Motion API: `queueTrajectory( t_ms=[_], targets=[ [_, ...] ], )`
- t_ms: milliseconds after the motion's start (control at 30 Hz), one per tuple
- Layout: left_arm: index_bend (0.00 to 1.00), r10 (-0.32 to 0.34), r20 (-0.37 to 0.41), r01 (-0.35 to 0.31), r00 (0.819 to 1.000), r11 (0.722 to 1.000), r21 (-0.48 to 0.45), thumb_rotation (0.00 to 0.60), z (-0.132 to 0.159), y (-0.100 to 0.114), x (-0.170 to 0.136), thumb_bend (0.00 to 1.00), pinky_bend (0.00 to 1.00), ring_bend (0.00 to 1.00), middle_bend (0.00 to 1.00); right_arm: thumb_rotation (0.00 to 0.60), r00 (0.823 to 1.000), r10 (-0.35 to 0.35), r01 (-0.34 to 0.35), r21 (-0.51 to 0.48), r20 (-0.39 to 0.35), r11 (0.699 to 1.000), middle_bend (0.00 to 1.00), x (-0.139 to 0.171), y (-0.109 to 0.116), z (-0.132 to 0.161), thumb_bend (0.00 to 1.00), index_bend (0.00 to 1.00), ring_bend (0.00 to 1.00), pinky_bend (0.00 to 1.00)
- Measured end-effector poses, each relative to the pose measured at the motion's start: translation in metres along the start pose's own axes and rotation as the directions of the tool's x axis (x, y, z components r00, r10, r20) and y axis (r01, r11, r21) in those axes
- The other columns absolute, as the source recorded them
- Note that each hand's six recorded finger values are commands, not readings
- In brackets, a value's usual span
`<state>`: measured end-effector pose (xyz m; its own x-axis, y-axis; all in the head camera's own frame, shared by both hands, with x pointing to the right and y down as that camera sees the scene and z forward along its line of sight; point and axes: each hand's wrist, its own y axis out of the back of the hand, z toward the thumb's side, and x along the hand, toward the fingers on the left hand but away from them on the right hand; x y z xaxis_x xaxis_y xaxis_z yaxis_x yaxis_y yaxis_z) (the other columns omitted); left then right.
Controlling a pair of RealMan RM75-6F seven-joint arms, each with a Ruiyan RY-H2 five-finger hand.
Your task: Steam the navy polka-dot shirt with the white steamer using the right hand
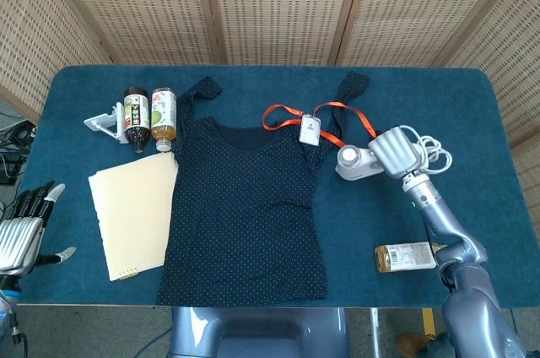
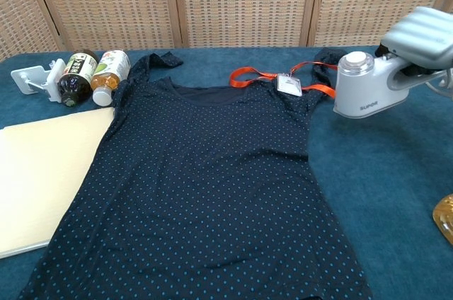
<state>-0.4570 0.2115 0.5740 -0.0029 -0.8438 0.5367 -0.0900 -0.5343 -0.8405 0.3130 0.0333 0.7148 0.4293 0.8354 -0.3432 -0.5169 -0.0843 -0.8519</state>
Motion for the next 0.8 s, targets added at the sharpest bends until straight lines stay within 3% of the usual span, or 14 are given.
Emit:
queueTrajectory(
  t_ms=[200,367,400,433,533,567,667,800],
  targets=[
    [0.0,-0.008,0.002,0.008,1.0,1.0,0.002,0.6,0.002,-0.002,0.001,0.0,0.0,0.0,0.0,0.6,0.999,0.051,-0.051,-0.021,-0.005,0.998,0.68,0.008,-0.015,0.011,1.0,0.81,0.79,0.98],
    [0.0,-0.004,-0.003,0.004,1.0,1.0,-0.002,0.6,0.0,-0.001,0.001,0.0,0.0,0.0,0.0,0.6,0.996,0.077,-0.075,-0.047,0.034,0.996,0.6,0.007,-0.021,0.012,0.93,0.59,0.67,0.73],
    [0.0,-0.005,-0.002,0.005,1.0,1.0,-0.002,0.6,0.0,-0.001,0.001,0.0,0.0,0.0,0.0,0.6,0.996,0.08,-0.078,-0.051,0.044,0.996,0.57,0.007,-0.021,0.012,0.88,0.53,0.62,0.67],
    [0.0,-0.005,0.0,0.005,1.0,1.0,-0.002,0.6,0.001,-0.001,0.001,0.0,0.0,0.0,0.0,0.6,0.995,0.08,-0.077,-0.056,0.055,0.995,0.49,0.006,-0.021,0.011,0.76,0.42,0.54,0.57],
    [0.0,-0.005,0.001,0.005,1.0,1.0,-0.004,0.6,0.001,0.0,0.001,0.0,0.0,0.0,0.0,0.6,0.994,0.088,-0.083,-0.068,0.071,0.994,0.15,0.005,-0.022,0.011,0.29,0.09,0.22,0.27],
    [0.0,-0.004,0.002,0.004,1.0,1.0,-0.004,0.6,0.001,0.0,0.001,0.0,0.0,0.0,0.0,0.6,0.992,0.098,-0.093,-0.069,0.079,0.993,0.06,0.005,-0.024,0.011,0.15,0.02,0.12,0.19],
    [0.0,0.0,0.007,0.0,1.0,1.0,-0.007,0.6,0.001,0.001,0.0,0.0,0.0,0.0,0.0,0.6,0.986,0.135,-0.13,-0.058,0.103,0.99,0.0,0.005,-0.032,0.01,0.01,0.0,0.01,0.09],
    [0.0,0.005,0.014,-0.004,1.0,1.0,-0.012,0.6,0.002,0.003,-0.002,0.0,0.0,0.0,0.0,0.6,0.979,0.165,-0.158,-0.067,0.121,0.985,0.0,0.007,-0.038,0.014,0.0,0.0,0.0,0.05]
  ],
)
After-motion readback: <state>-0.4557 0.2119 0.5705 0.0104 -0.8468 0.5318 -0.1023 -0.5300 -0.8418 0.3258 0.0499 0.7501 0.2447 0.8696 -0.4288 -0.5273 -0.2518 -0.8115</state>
